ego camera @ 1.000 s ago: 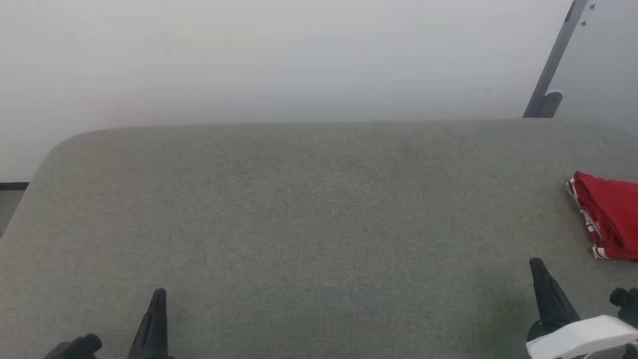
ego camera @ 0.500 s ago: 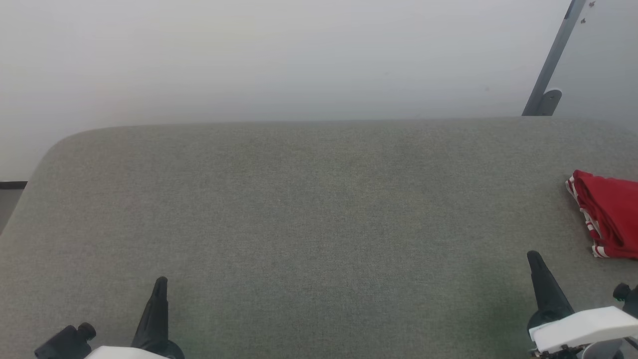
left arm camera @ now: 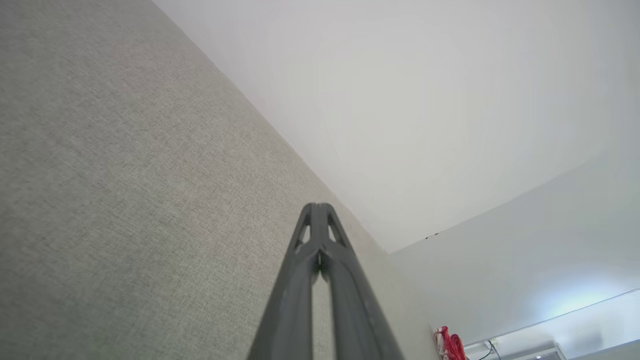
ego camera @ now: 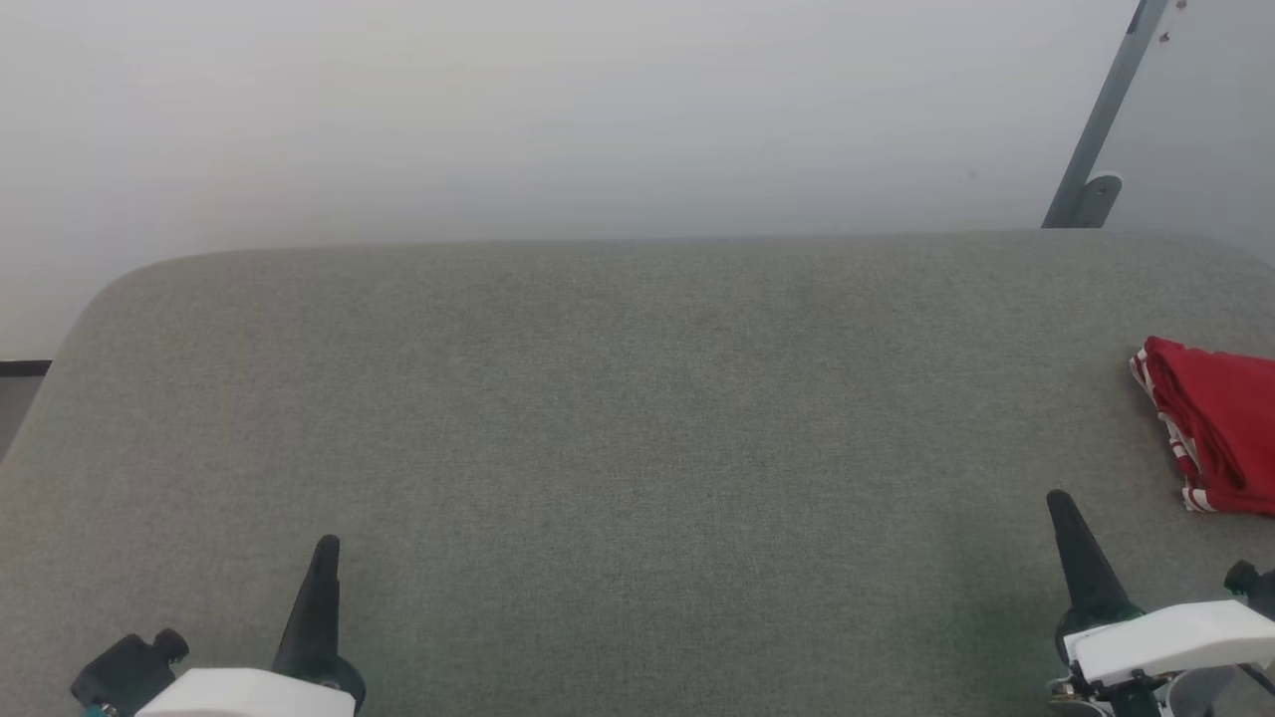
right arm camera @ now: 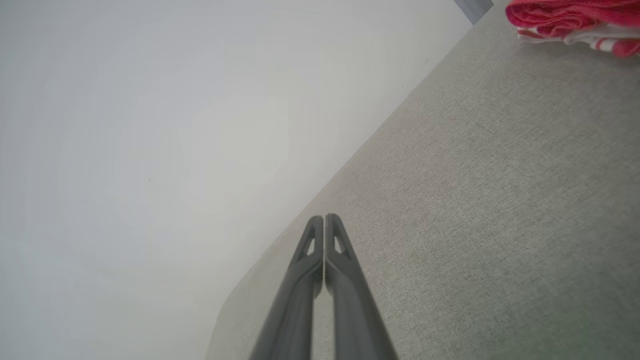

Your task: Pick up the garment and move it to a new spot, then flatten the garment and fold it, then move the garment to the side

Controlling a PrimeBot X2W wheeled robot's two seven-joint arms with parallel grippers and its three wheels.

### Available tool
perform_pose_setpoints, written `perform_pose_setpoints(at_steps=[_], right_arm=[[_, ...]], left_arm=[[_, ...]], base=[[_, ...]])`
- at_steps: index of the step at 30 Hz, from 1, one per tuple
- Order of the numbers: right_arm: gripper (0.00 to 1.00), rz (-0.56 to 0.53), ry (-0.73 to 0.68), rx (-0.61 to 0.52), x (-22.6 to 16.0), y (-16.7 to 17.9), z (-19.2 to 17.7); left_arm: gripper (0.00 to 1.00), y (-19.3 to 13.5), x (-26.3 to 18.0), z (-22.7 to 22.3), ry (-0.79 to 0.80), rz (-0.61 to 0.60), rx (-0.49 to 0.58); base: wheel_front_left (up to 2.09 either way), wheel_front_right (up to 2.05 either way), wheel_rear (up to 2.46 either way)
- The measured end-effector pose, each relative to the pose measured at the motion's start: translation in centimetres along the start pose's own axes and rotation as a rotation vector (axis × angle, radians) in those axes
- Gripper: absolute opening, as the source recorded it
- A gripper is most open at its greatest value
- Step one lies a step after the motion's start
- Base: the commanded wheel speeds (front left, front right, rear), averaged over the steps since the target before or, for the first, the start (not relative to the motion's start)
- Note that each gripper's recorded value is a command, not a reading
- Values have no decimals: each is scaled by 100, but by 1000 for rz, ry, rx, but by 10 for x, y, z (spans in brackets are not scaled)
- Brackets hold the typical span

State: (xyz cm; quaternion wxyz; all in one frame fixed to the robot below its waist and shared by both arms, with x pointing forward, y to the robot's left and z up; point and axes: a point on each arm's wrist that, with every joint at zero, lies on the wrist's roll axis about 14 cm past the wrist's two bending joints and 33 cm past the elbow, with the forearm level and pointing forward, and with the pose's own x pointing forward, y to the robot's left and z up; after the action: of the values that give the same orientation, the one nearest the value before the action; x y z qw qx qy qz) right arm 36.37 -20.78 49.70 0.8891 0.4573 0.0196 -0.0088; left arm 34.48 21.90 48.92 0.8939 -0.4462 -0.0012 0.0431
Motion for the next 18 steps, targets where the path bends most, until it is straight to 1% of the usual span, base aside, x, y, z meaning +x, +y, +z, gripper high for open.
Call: perform_pose_setpoints(at_steps=[13, 18], right_arm=[[0, 2, -7, 138, 5, 2, 1], [0, 4, -8, 187, 8, 3, 1]], left_arm=[[0, -4, 9, -2, 10, -1, -151], [0, -6, 13, -2, 16, -6, -193]], base=[[0, 0, 0], [0, 0, 0]])
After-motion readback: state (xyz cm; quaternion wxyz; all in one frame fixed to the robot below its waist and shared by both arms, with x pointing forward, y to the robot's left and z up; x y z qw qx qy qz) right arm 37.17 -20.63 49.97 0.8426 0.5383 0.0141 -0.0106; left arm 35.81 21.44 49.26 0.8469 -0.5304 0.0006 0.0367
